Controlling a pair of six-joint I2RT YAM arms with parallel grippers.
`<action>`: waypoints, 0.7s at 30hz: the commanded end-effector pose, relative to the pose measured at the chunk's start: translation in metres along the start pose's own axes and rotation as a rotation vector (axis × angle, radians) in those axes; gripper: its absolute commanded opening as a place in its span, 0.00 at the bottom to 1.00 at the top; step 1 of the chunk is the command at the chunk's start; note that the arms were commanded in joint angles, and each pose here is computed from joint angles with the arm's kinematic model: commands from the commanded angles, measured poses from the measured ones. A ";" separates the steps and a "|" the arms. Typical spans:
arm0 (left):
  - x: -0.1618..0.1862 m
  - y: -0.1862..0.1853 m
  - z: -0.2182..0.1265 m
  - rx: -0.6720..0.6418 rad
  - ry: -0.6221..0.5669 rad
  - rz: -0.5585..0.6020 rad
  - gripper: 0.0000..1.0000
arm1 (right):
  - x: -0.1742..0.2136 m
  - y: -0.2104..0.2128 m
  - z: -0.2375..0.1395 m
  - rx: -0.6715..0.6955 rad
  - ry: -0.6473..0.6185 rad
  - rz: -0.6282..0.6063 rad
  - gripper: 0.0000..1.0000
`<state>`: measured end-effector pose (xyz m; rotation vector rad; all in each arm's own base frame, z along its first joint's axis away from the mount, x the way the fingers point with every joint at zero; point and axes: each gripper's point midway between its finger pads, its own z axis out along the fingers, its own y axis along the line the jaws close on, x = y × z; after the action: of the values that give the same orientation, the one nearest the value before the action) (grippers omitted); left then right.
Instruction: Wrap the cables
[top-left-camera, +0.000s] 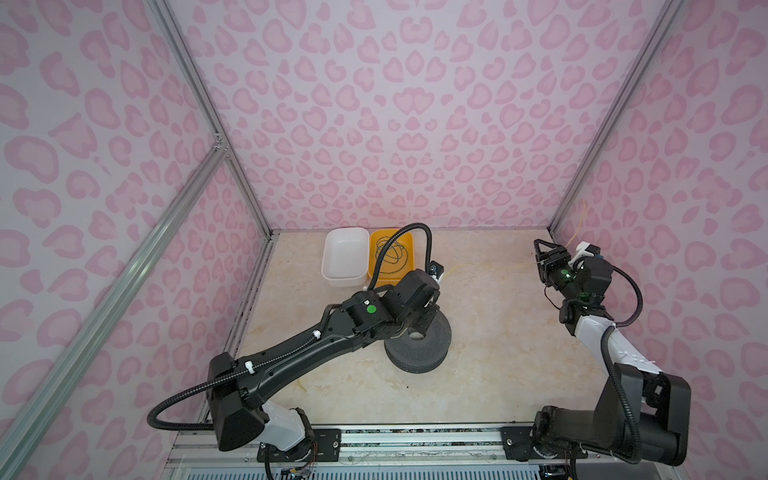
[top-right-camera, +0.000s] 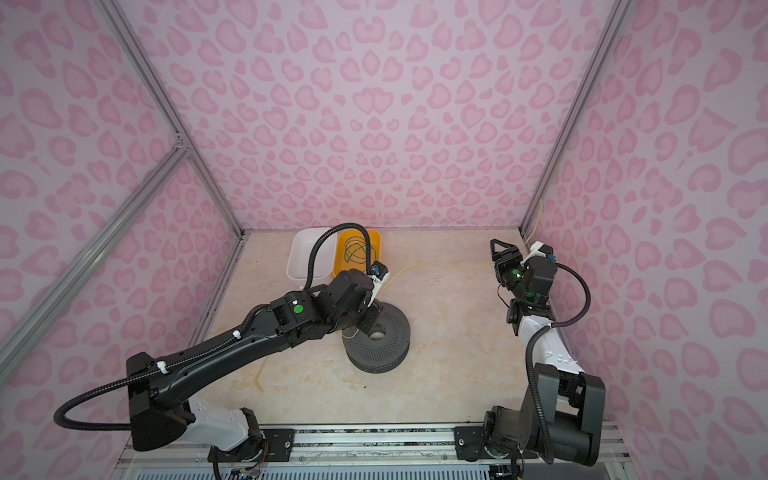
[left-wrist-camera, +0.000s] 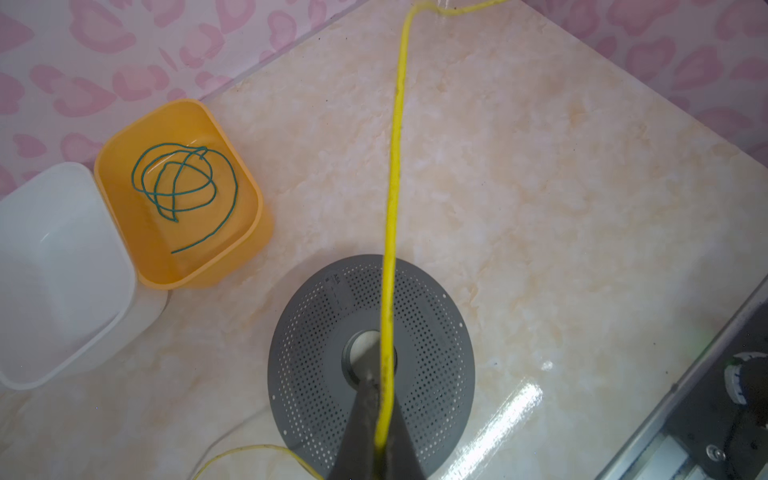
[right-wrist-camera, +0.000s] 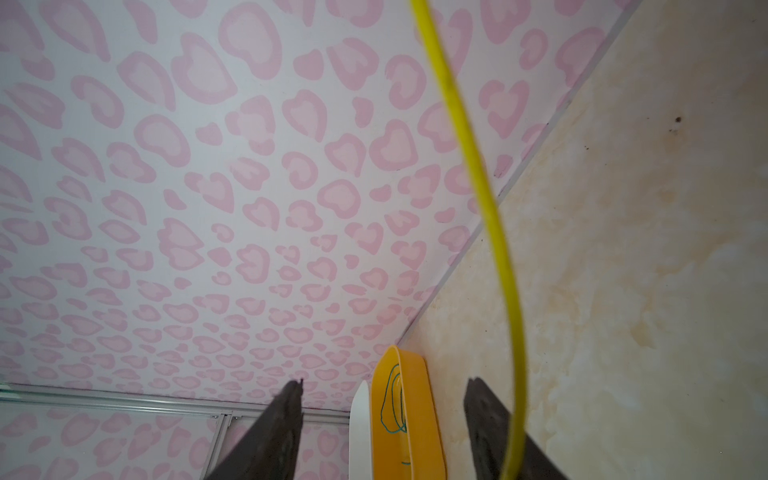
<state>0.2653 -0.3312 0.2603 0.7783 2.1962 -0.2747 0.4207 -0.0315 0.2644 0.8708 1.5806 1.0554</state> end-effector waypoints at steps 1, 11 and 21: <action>-0.010 0.007 0.014 -0.056 0.024 0.013 0.04 | 0.004 0.007 -0.011 0.003 0.019 -0.064 0.66; -0.033 0.025 0.041 -0.018 0.034 -0.040 0.04 | -0.020 0.036 -0.056 0.016 -0.075 -0.202 0.75; -0.062 0.033 0.043 0.037 -0.008 -0.042 0.04 | 0.084 0.093 -0.044 -0.221 0.164 -0.408 0.70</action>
<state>0.3397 -0.3375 0.2643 0.7119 2.2498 -0.2873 0.3718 0.0195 0.3168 0.5568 1.6391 0.9850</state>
